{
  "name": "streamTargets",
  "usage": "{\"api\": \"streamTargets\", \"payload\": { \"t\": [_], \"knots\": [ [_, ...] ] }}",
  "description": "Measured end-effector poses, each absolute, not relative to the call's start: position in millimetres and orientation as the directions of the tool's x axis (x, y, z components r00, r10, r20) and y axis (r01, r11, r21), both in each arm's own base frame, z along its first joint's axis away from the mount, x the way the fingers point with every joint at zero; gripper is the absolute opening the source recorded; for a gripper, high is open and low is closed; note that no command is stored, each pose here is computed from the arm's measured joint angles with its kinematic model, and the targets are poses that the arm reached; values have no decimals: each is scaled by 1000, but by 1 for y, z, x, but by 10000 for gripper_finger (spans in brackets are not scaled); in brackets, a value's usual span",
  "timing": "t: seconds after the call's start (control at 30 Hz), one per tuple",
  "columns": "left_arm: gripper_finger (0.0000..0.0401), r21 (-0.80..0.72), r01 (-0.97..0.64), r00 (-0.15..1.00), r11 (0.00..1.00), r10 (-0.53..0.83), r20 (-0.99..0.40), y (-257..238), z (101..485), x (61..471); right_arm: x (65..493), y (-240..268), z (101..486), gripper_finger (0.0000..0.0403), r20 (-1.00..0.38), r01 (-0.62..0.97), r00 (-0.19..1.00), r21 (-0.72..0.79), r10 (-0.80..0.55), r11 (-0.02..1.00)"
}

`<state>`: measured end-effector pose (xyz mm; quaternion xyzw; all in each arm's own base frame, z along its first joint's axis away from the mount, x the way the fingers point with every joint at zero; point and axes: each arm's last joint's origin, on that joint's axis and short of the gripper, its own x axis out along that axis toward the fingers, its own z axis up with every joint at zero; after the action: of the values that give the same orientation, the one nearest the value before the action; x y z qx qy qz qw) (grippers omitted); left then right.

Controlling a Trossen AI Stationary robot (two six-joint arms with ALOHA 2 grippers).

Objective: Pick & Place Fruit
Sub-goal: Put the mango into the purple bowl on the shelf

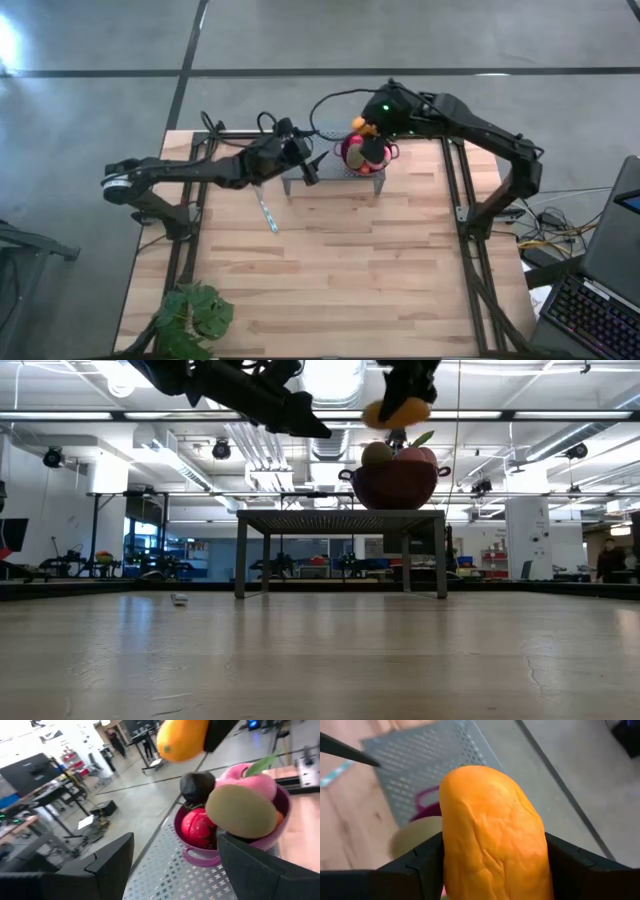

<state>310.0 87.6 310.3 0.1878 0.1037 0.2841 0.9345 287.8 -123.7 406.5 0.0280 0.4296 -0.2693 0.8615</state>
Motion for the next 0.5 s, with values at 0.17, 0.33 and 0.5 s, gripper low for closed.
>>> {"api": "streamTargets", "payload": {
  "t": [0.17,0.33,0.5],
  "knots": [
    [284,364,-450,854,816,512,-92,91,310,310,281,-95,418,235,-715,418,565,-183,-412,890],
    [282,349,-397,875,849,465,-137,93,305,309,272,-64,417,240,-684,349,631,-170,-365,921],
    [281,293,-248,944,923,298,-140,89,305,311,261,-37,404,253,-622,284,715,-158,-319,946]
  ]
}}
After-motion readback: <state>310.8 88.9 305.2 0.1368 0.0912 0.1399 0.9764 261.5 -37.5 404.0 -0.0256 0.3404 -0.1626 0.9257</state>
